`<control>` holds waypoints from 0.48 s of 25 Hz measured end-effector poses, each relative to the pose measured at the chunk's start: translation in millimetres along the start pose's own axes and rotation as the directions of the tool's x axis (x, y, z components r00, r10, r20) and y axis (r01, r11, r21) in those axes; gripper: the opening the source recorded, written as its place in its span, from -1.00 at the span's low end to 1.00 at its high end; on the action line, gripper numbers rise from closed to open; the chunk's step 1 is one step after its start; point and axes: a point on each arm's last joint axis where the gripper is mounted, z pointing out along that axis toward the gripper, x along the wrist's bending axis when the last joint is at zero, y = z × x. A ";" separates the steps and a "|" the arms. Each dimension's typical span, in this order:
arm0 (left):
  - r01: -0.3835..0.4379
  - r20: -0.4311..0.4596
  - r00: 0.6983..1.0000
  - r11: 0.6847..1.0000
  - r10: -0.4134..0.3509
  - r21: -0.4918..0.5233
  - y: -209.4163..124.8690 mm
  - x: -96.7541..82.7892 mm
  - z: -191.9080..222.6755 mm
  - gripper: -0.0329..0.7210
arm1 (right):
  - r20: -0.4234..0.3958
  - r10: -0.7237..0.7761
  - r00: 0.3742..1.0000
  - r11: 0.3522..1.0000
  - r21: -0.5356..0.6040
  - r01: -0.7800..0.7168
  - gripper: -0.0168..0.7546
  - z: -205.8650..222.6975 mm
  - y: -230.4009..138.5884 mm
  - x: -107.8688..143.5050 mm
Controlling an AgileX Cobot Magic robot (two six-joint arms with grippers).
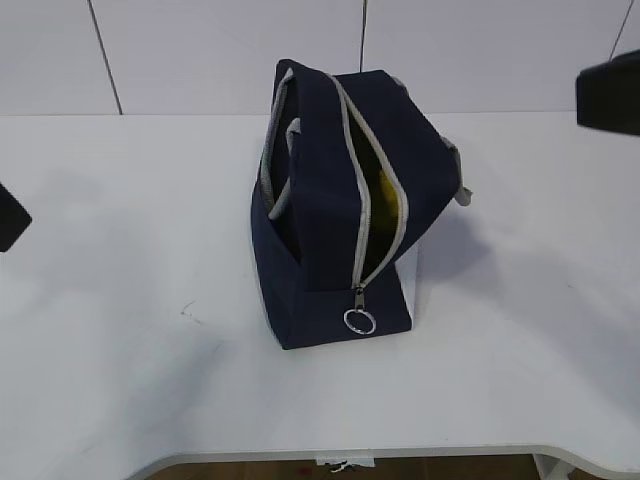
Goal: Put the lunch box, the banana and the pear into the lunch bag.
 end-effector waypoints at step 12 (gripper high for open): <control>0.031 0.007 1.000 0.995 -0.031 -0.093 -20.4 -2.5 -29.1 -0.22 | -0.095 0.077 0.993 0.920 0.392 -0.034 -0.17 41.2 -31.7 -5.2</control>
